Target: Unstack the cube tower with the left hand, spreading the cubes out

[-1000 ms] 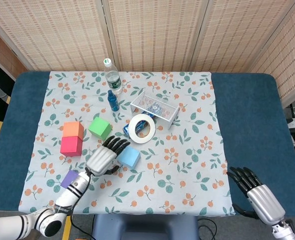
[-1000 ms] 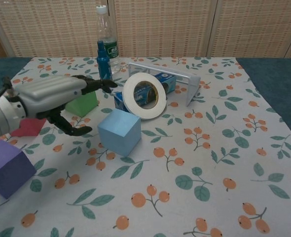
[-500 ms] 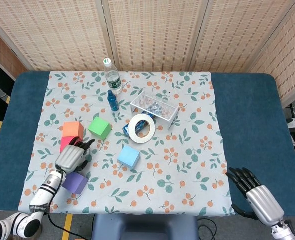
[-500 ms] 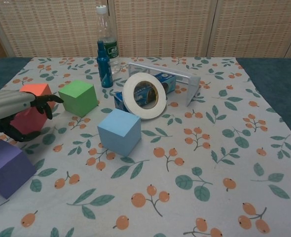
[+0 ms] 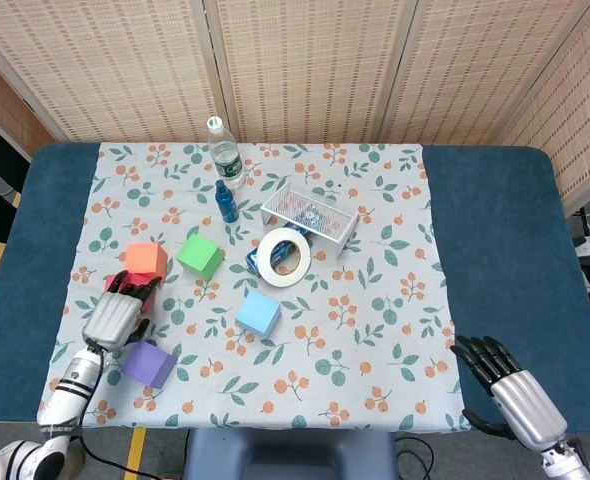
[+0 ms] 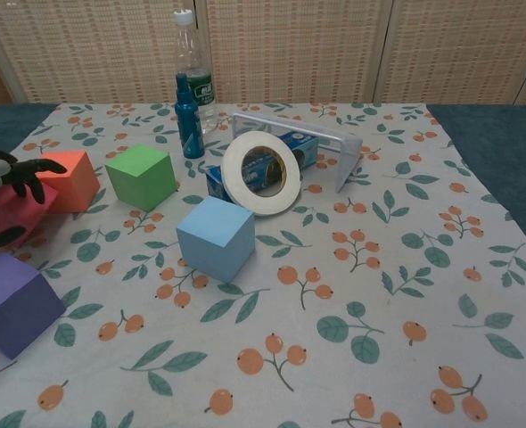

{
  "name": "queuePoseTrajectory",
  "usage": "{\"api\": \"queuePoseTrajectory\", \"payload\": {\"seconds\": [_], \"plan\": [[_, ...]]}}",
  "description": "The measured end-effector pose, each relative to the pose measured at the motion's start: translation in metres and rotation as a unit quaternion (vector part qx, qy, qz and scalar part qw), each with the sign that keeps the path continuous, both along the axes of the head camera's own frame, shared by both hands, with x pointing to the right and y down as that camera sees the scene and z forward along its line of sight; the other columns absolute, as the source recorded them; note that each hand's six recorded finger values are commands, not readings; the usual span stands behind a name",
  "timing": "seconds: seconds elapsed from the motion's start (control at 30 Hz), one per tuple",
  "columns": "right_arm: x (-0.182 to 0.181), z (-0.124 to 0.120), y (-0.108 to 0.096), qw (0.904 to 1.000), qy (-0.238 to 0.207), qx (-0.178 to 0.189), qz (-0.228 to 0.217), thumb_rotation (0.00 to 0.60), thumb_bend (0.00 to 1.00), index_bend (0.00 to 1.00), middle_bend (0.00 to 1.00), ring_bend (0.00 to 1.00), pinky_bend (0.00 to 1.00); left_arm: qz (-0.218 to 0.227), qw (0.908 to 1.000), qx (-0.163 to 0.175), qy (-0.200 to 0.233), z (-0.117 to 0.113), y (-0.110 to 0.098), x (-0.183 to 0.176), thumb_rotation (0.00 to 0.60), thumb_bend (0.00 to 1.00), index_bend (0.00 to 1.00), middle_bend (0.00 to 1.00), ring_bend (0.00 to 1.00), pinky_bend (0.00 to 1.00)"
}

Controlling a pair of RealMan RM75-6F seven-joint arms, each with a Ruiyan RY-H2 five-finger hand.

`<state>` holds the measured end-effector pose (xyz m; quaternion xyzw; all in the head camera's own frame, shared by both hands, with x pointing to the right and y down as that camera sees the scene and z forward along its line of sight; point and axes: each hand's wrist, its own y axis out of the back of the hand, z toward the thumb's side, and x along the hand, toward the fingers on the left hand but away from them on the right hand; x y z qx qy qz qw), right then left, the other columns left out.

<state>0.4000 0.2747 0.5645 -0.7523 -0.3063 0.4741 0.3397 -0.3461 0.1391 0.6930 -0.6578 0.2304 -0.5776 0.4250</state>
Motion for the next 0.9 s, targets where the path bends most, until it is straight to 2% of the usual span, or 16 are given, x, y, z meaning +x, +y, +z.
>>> {"api": "queuePoseTrajectory", "payload": {"seconds": [0.27,0.47,0.53,0.67,0.73,0.9], "plan": [[0.0,0.0,0.0,1.0,0.0,0.0,0.0,0.6,0.17,0.0,0.0,0.0,0.0,-0.051,0.9983,-0.003,-0.029,-0.009,0.008,-0.044,0.6,0.43,0.11,0.33,0.35,0.13],[-0.001,0.0,0.001,1.0,0.0,0.0,-0.001,0.6,0.17,0.0,0.0,0.0,0.0,-0.068,0.9972,0.0,-0.03,-0.017,0.011,-0.056,0.6,0.43,0.11,0.33,0.35,0.14],[-0.001,-0.001,0.001,1.0,0.0,0.001,-0.001,0.6,0.17,0.0,0.0,0.0,0.0,-0.068,0.9974,0.008,-0.023,-0.021,0.01,-0.055,0.6,0.43,0.09,0.27,0.29,0.13],[0.0,-0.002,0.001,1.0,0.0,0.003,0.0,0.6,0.17,0.0,0.0,0.0,0.0,-0.064,0.9968,0.047,0.015,-0.036,0.004,-0.045,0.6,0.42,0.0,0.04,0.04,0.1],[0.0,-0.002,0.001,1.0,0.0,0.004,-0.001,0.6,0.17,0.0,0.0,0.0,0.0,-0.059,0.9952,0.068,0.038,-0.045,0.001,-0.039,0.6,0.41,0.0,0.0,0.0,0.09],[-0.001,-0.002,0.001,1.0,0.001,0.005,-0.002,0.6,0.17,0.0,0.0,0.0,0.0,-0.045,0.9861,0.121,0.105,-0.074,-0.001,-0.025,0.6,0.41,0.0,0.0,0.0,0.08]]}}
